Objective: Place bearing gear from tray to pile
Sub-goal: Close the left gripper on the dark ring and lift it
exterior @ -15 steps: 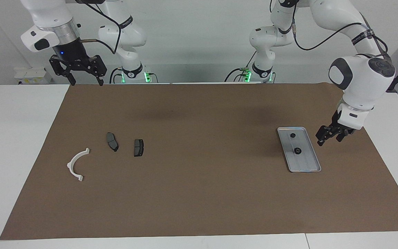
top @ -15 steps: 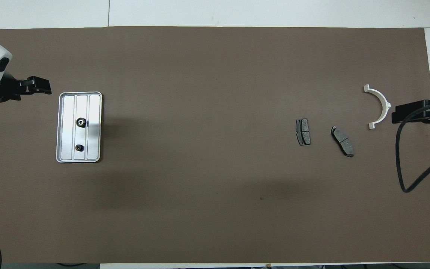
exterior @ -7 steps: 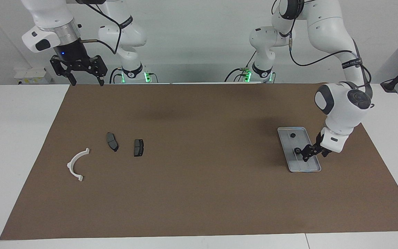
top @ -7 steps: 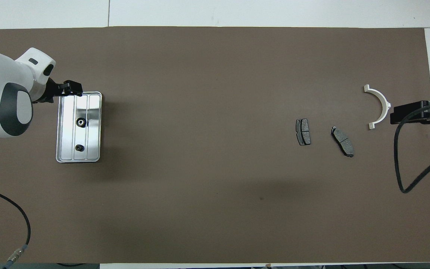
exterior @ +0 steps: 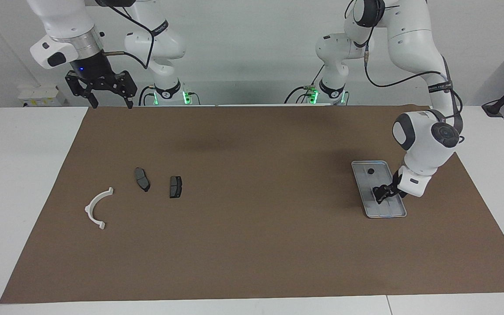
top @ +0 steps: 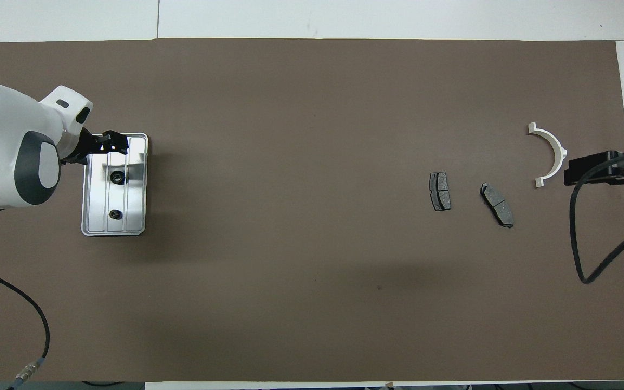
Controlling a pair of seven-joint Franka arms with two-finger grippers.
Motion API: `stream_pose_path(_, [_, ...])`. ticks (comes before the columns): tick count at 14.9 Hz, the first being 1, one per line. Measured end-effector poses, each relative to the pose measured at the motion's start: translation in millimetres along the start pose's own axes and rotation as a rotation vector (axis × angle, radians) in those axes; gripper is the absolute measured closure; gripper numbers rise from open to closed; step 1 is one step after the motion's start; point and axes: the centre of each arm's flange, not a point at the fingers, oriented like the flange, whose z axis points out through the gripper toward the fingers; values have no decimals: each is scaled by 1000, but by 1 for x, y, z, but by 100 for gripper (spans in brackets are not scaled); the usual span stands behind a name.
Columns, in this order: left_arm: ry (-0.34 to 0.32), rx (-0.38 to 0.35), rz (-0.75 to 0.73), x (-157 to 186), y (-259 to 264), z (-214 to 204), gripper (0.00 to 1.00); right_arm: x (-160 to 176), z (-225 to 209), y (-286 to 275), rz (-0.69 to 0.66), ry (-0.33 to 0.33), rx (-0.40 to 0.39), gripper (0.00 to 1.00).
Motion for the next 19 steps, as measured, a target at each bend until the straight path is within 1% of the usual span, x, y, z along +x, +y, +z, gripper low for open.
stream_pose_path(6, [-40, 5, -14, -16, 6, 14, 0, -1, 0, -8, -15, 4, 0, 0])
stream_pose_path(7, [-44, 6, -14, -17, 6, 14, 7, -1, 0, -12, -16, 4, 0, 0])
stream_pose_path(10, [-57, 9, -14, -19, 5, 14, 10, -2, 1, -19, 1, 2, 0, 0])
stream_pose_path(11, [-59, 10, -15, -20, 5, 14, 17, -3, 1, -21, 3, 2, 0, 0])
stream_pose_path(12, [-63, 10, -15, -20, 5, 15, 30, -4, 1, -25, 10, 3, 0, 0])
stream_pose_path(13, [-66, 11, -15, -20, 5, 15, 30, -4, 0, -28, 17, 3, 0, 0])
stream_pose_path(14, [-68, 12, -16, -21, 5, 15, 33, -5, 1, -30, 20, 3, 0, 0])
stream_pose_path(16, [-70, 12, -16, -21, 5, 14, 60, -5, 1, -30, 21, 1, 0, 0])
stream_pose_path(17, [-69, 12, -18, -21, 5, 13, 66, -5, 2, -30, 21, -1, -1, 0])
stream_pose_path(19, [-68, 12, -28, -21, 5, 12, 66, -5, 4, -30, 21, -4, -1, 0])
